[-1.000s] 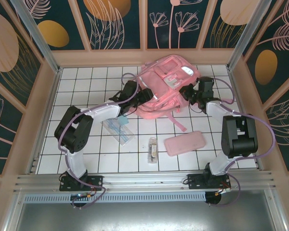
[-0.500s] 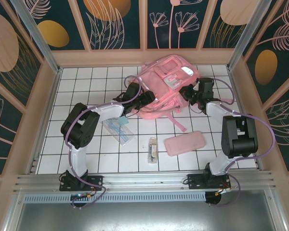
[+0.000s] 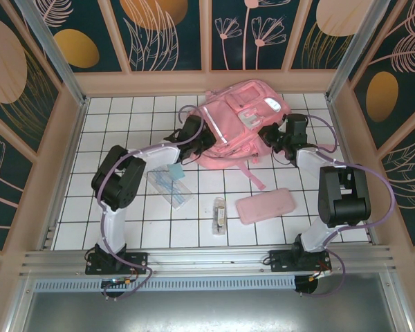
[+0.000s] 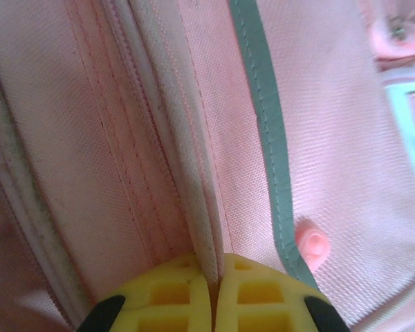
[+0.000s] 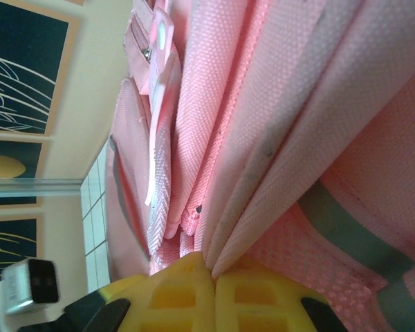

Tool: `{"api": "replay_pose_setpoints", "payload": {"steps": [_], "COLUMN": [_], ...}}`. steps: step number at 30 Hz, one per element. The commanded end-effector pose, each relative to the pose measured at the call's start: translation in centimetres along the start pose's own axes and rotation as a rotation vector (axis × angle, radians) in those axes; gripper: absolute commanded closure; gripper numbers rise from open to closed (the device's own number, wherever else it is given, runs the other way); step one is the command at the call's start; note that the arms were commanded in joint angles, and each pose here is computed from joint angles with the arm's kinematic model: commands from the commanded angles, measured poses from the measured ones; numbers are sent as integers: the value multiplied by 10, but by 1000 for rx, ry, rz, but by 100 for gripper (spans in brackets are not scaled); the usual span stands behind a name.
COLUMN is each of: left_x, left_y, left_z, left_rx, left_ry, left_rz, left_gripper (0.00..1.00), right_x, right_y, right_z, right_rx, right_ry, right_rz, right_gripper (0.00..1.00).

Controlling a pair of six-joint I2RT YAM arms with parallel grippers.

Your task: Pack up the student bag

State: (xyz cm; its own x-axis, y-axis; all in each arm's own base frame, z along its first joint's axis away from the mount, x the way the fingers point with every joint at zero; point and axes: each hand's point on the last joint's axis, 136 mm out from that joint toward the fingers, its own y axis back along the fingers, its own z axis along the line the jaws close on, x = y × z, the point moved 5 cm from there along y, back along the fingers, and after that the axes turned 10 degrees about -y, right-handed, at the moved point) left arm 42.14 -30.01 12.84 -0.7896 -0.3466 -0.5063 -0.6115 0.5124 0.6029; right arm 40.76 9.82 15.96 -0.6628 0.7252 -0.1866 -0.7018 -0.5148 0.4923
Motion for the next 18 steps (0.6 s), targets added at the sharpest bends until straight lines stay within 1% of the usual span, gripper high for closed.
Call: {"api": "replay_pose_setpoints", "payload": {"steps": [1, 3, 4, 5, 6, 7, 9, 10, 14, 17, 18], "left_x": [-56, -64, -66, -66, -66, -64, -60, -58, -52, -47, -47], "left_y": [61, 73, 76, 76, 74, 71, 67, 66, 65, 65, 66], "left_z": [-56, -65, -69, -71, -73, -74, -76, -77, -72, -71, -73], "left_rx": [179, 213, 230, 246, 265, 287, 328, 344, 369, 402, 422], "left_ry": [-28, -20, -18, -13, 1, 18, 44, 56, 96, 132, 149], "left_rz": [-199, -225, -226, -221, -212, -202, -178, -170, -162, -151, -150], "left_gripper": [100, 100, 100, 100, 100, 100, 100, 100, 100, 100, 100], "right_x": [-1, -3, -2, -2, -1, 0, 2, 4, 18, 29, 32], "right_y": [5, 5, 5, 6, 6, 6, 4, 1, -16, -30, -35], "right_z": [4, 1, 1, 2, 3, 5, 6, 6, 8, 6, 4], "right_rx": [-19, -13, -15, -19, -26, -37, -53, -62, -115, -121, -110], "right_ry": [82, 75, 75, 74, 69, 63, 42, 31, -15, -41, -41], "right_rz": [6, 11, 14, 16, 20, 24, 28, 37, 112, 162, 173], "right_gripper": [100, 100, 96, 88, 76, 67, 56, 52, 47, 47, 49]}}
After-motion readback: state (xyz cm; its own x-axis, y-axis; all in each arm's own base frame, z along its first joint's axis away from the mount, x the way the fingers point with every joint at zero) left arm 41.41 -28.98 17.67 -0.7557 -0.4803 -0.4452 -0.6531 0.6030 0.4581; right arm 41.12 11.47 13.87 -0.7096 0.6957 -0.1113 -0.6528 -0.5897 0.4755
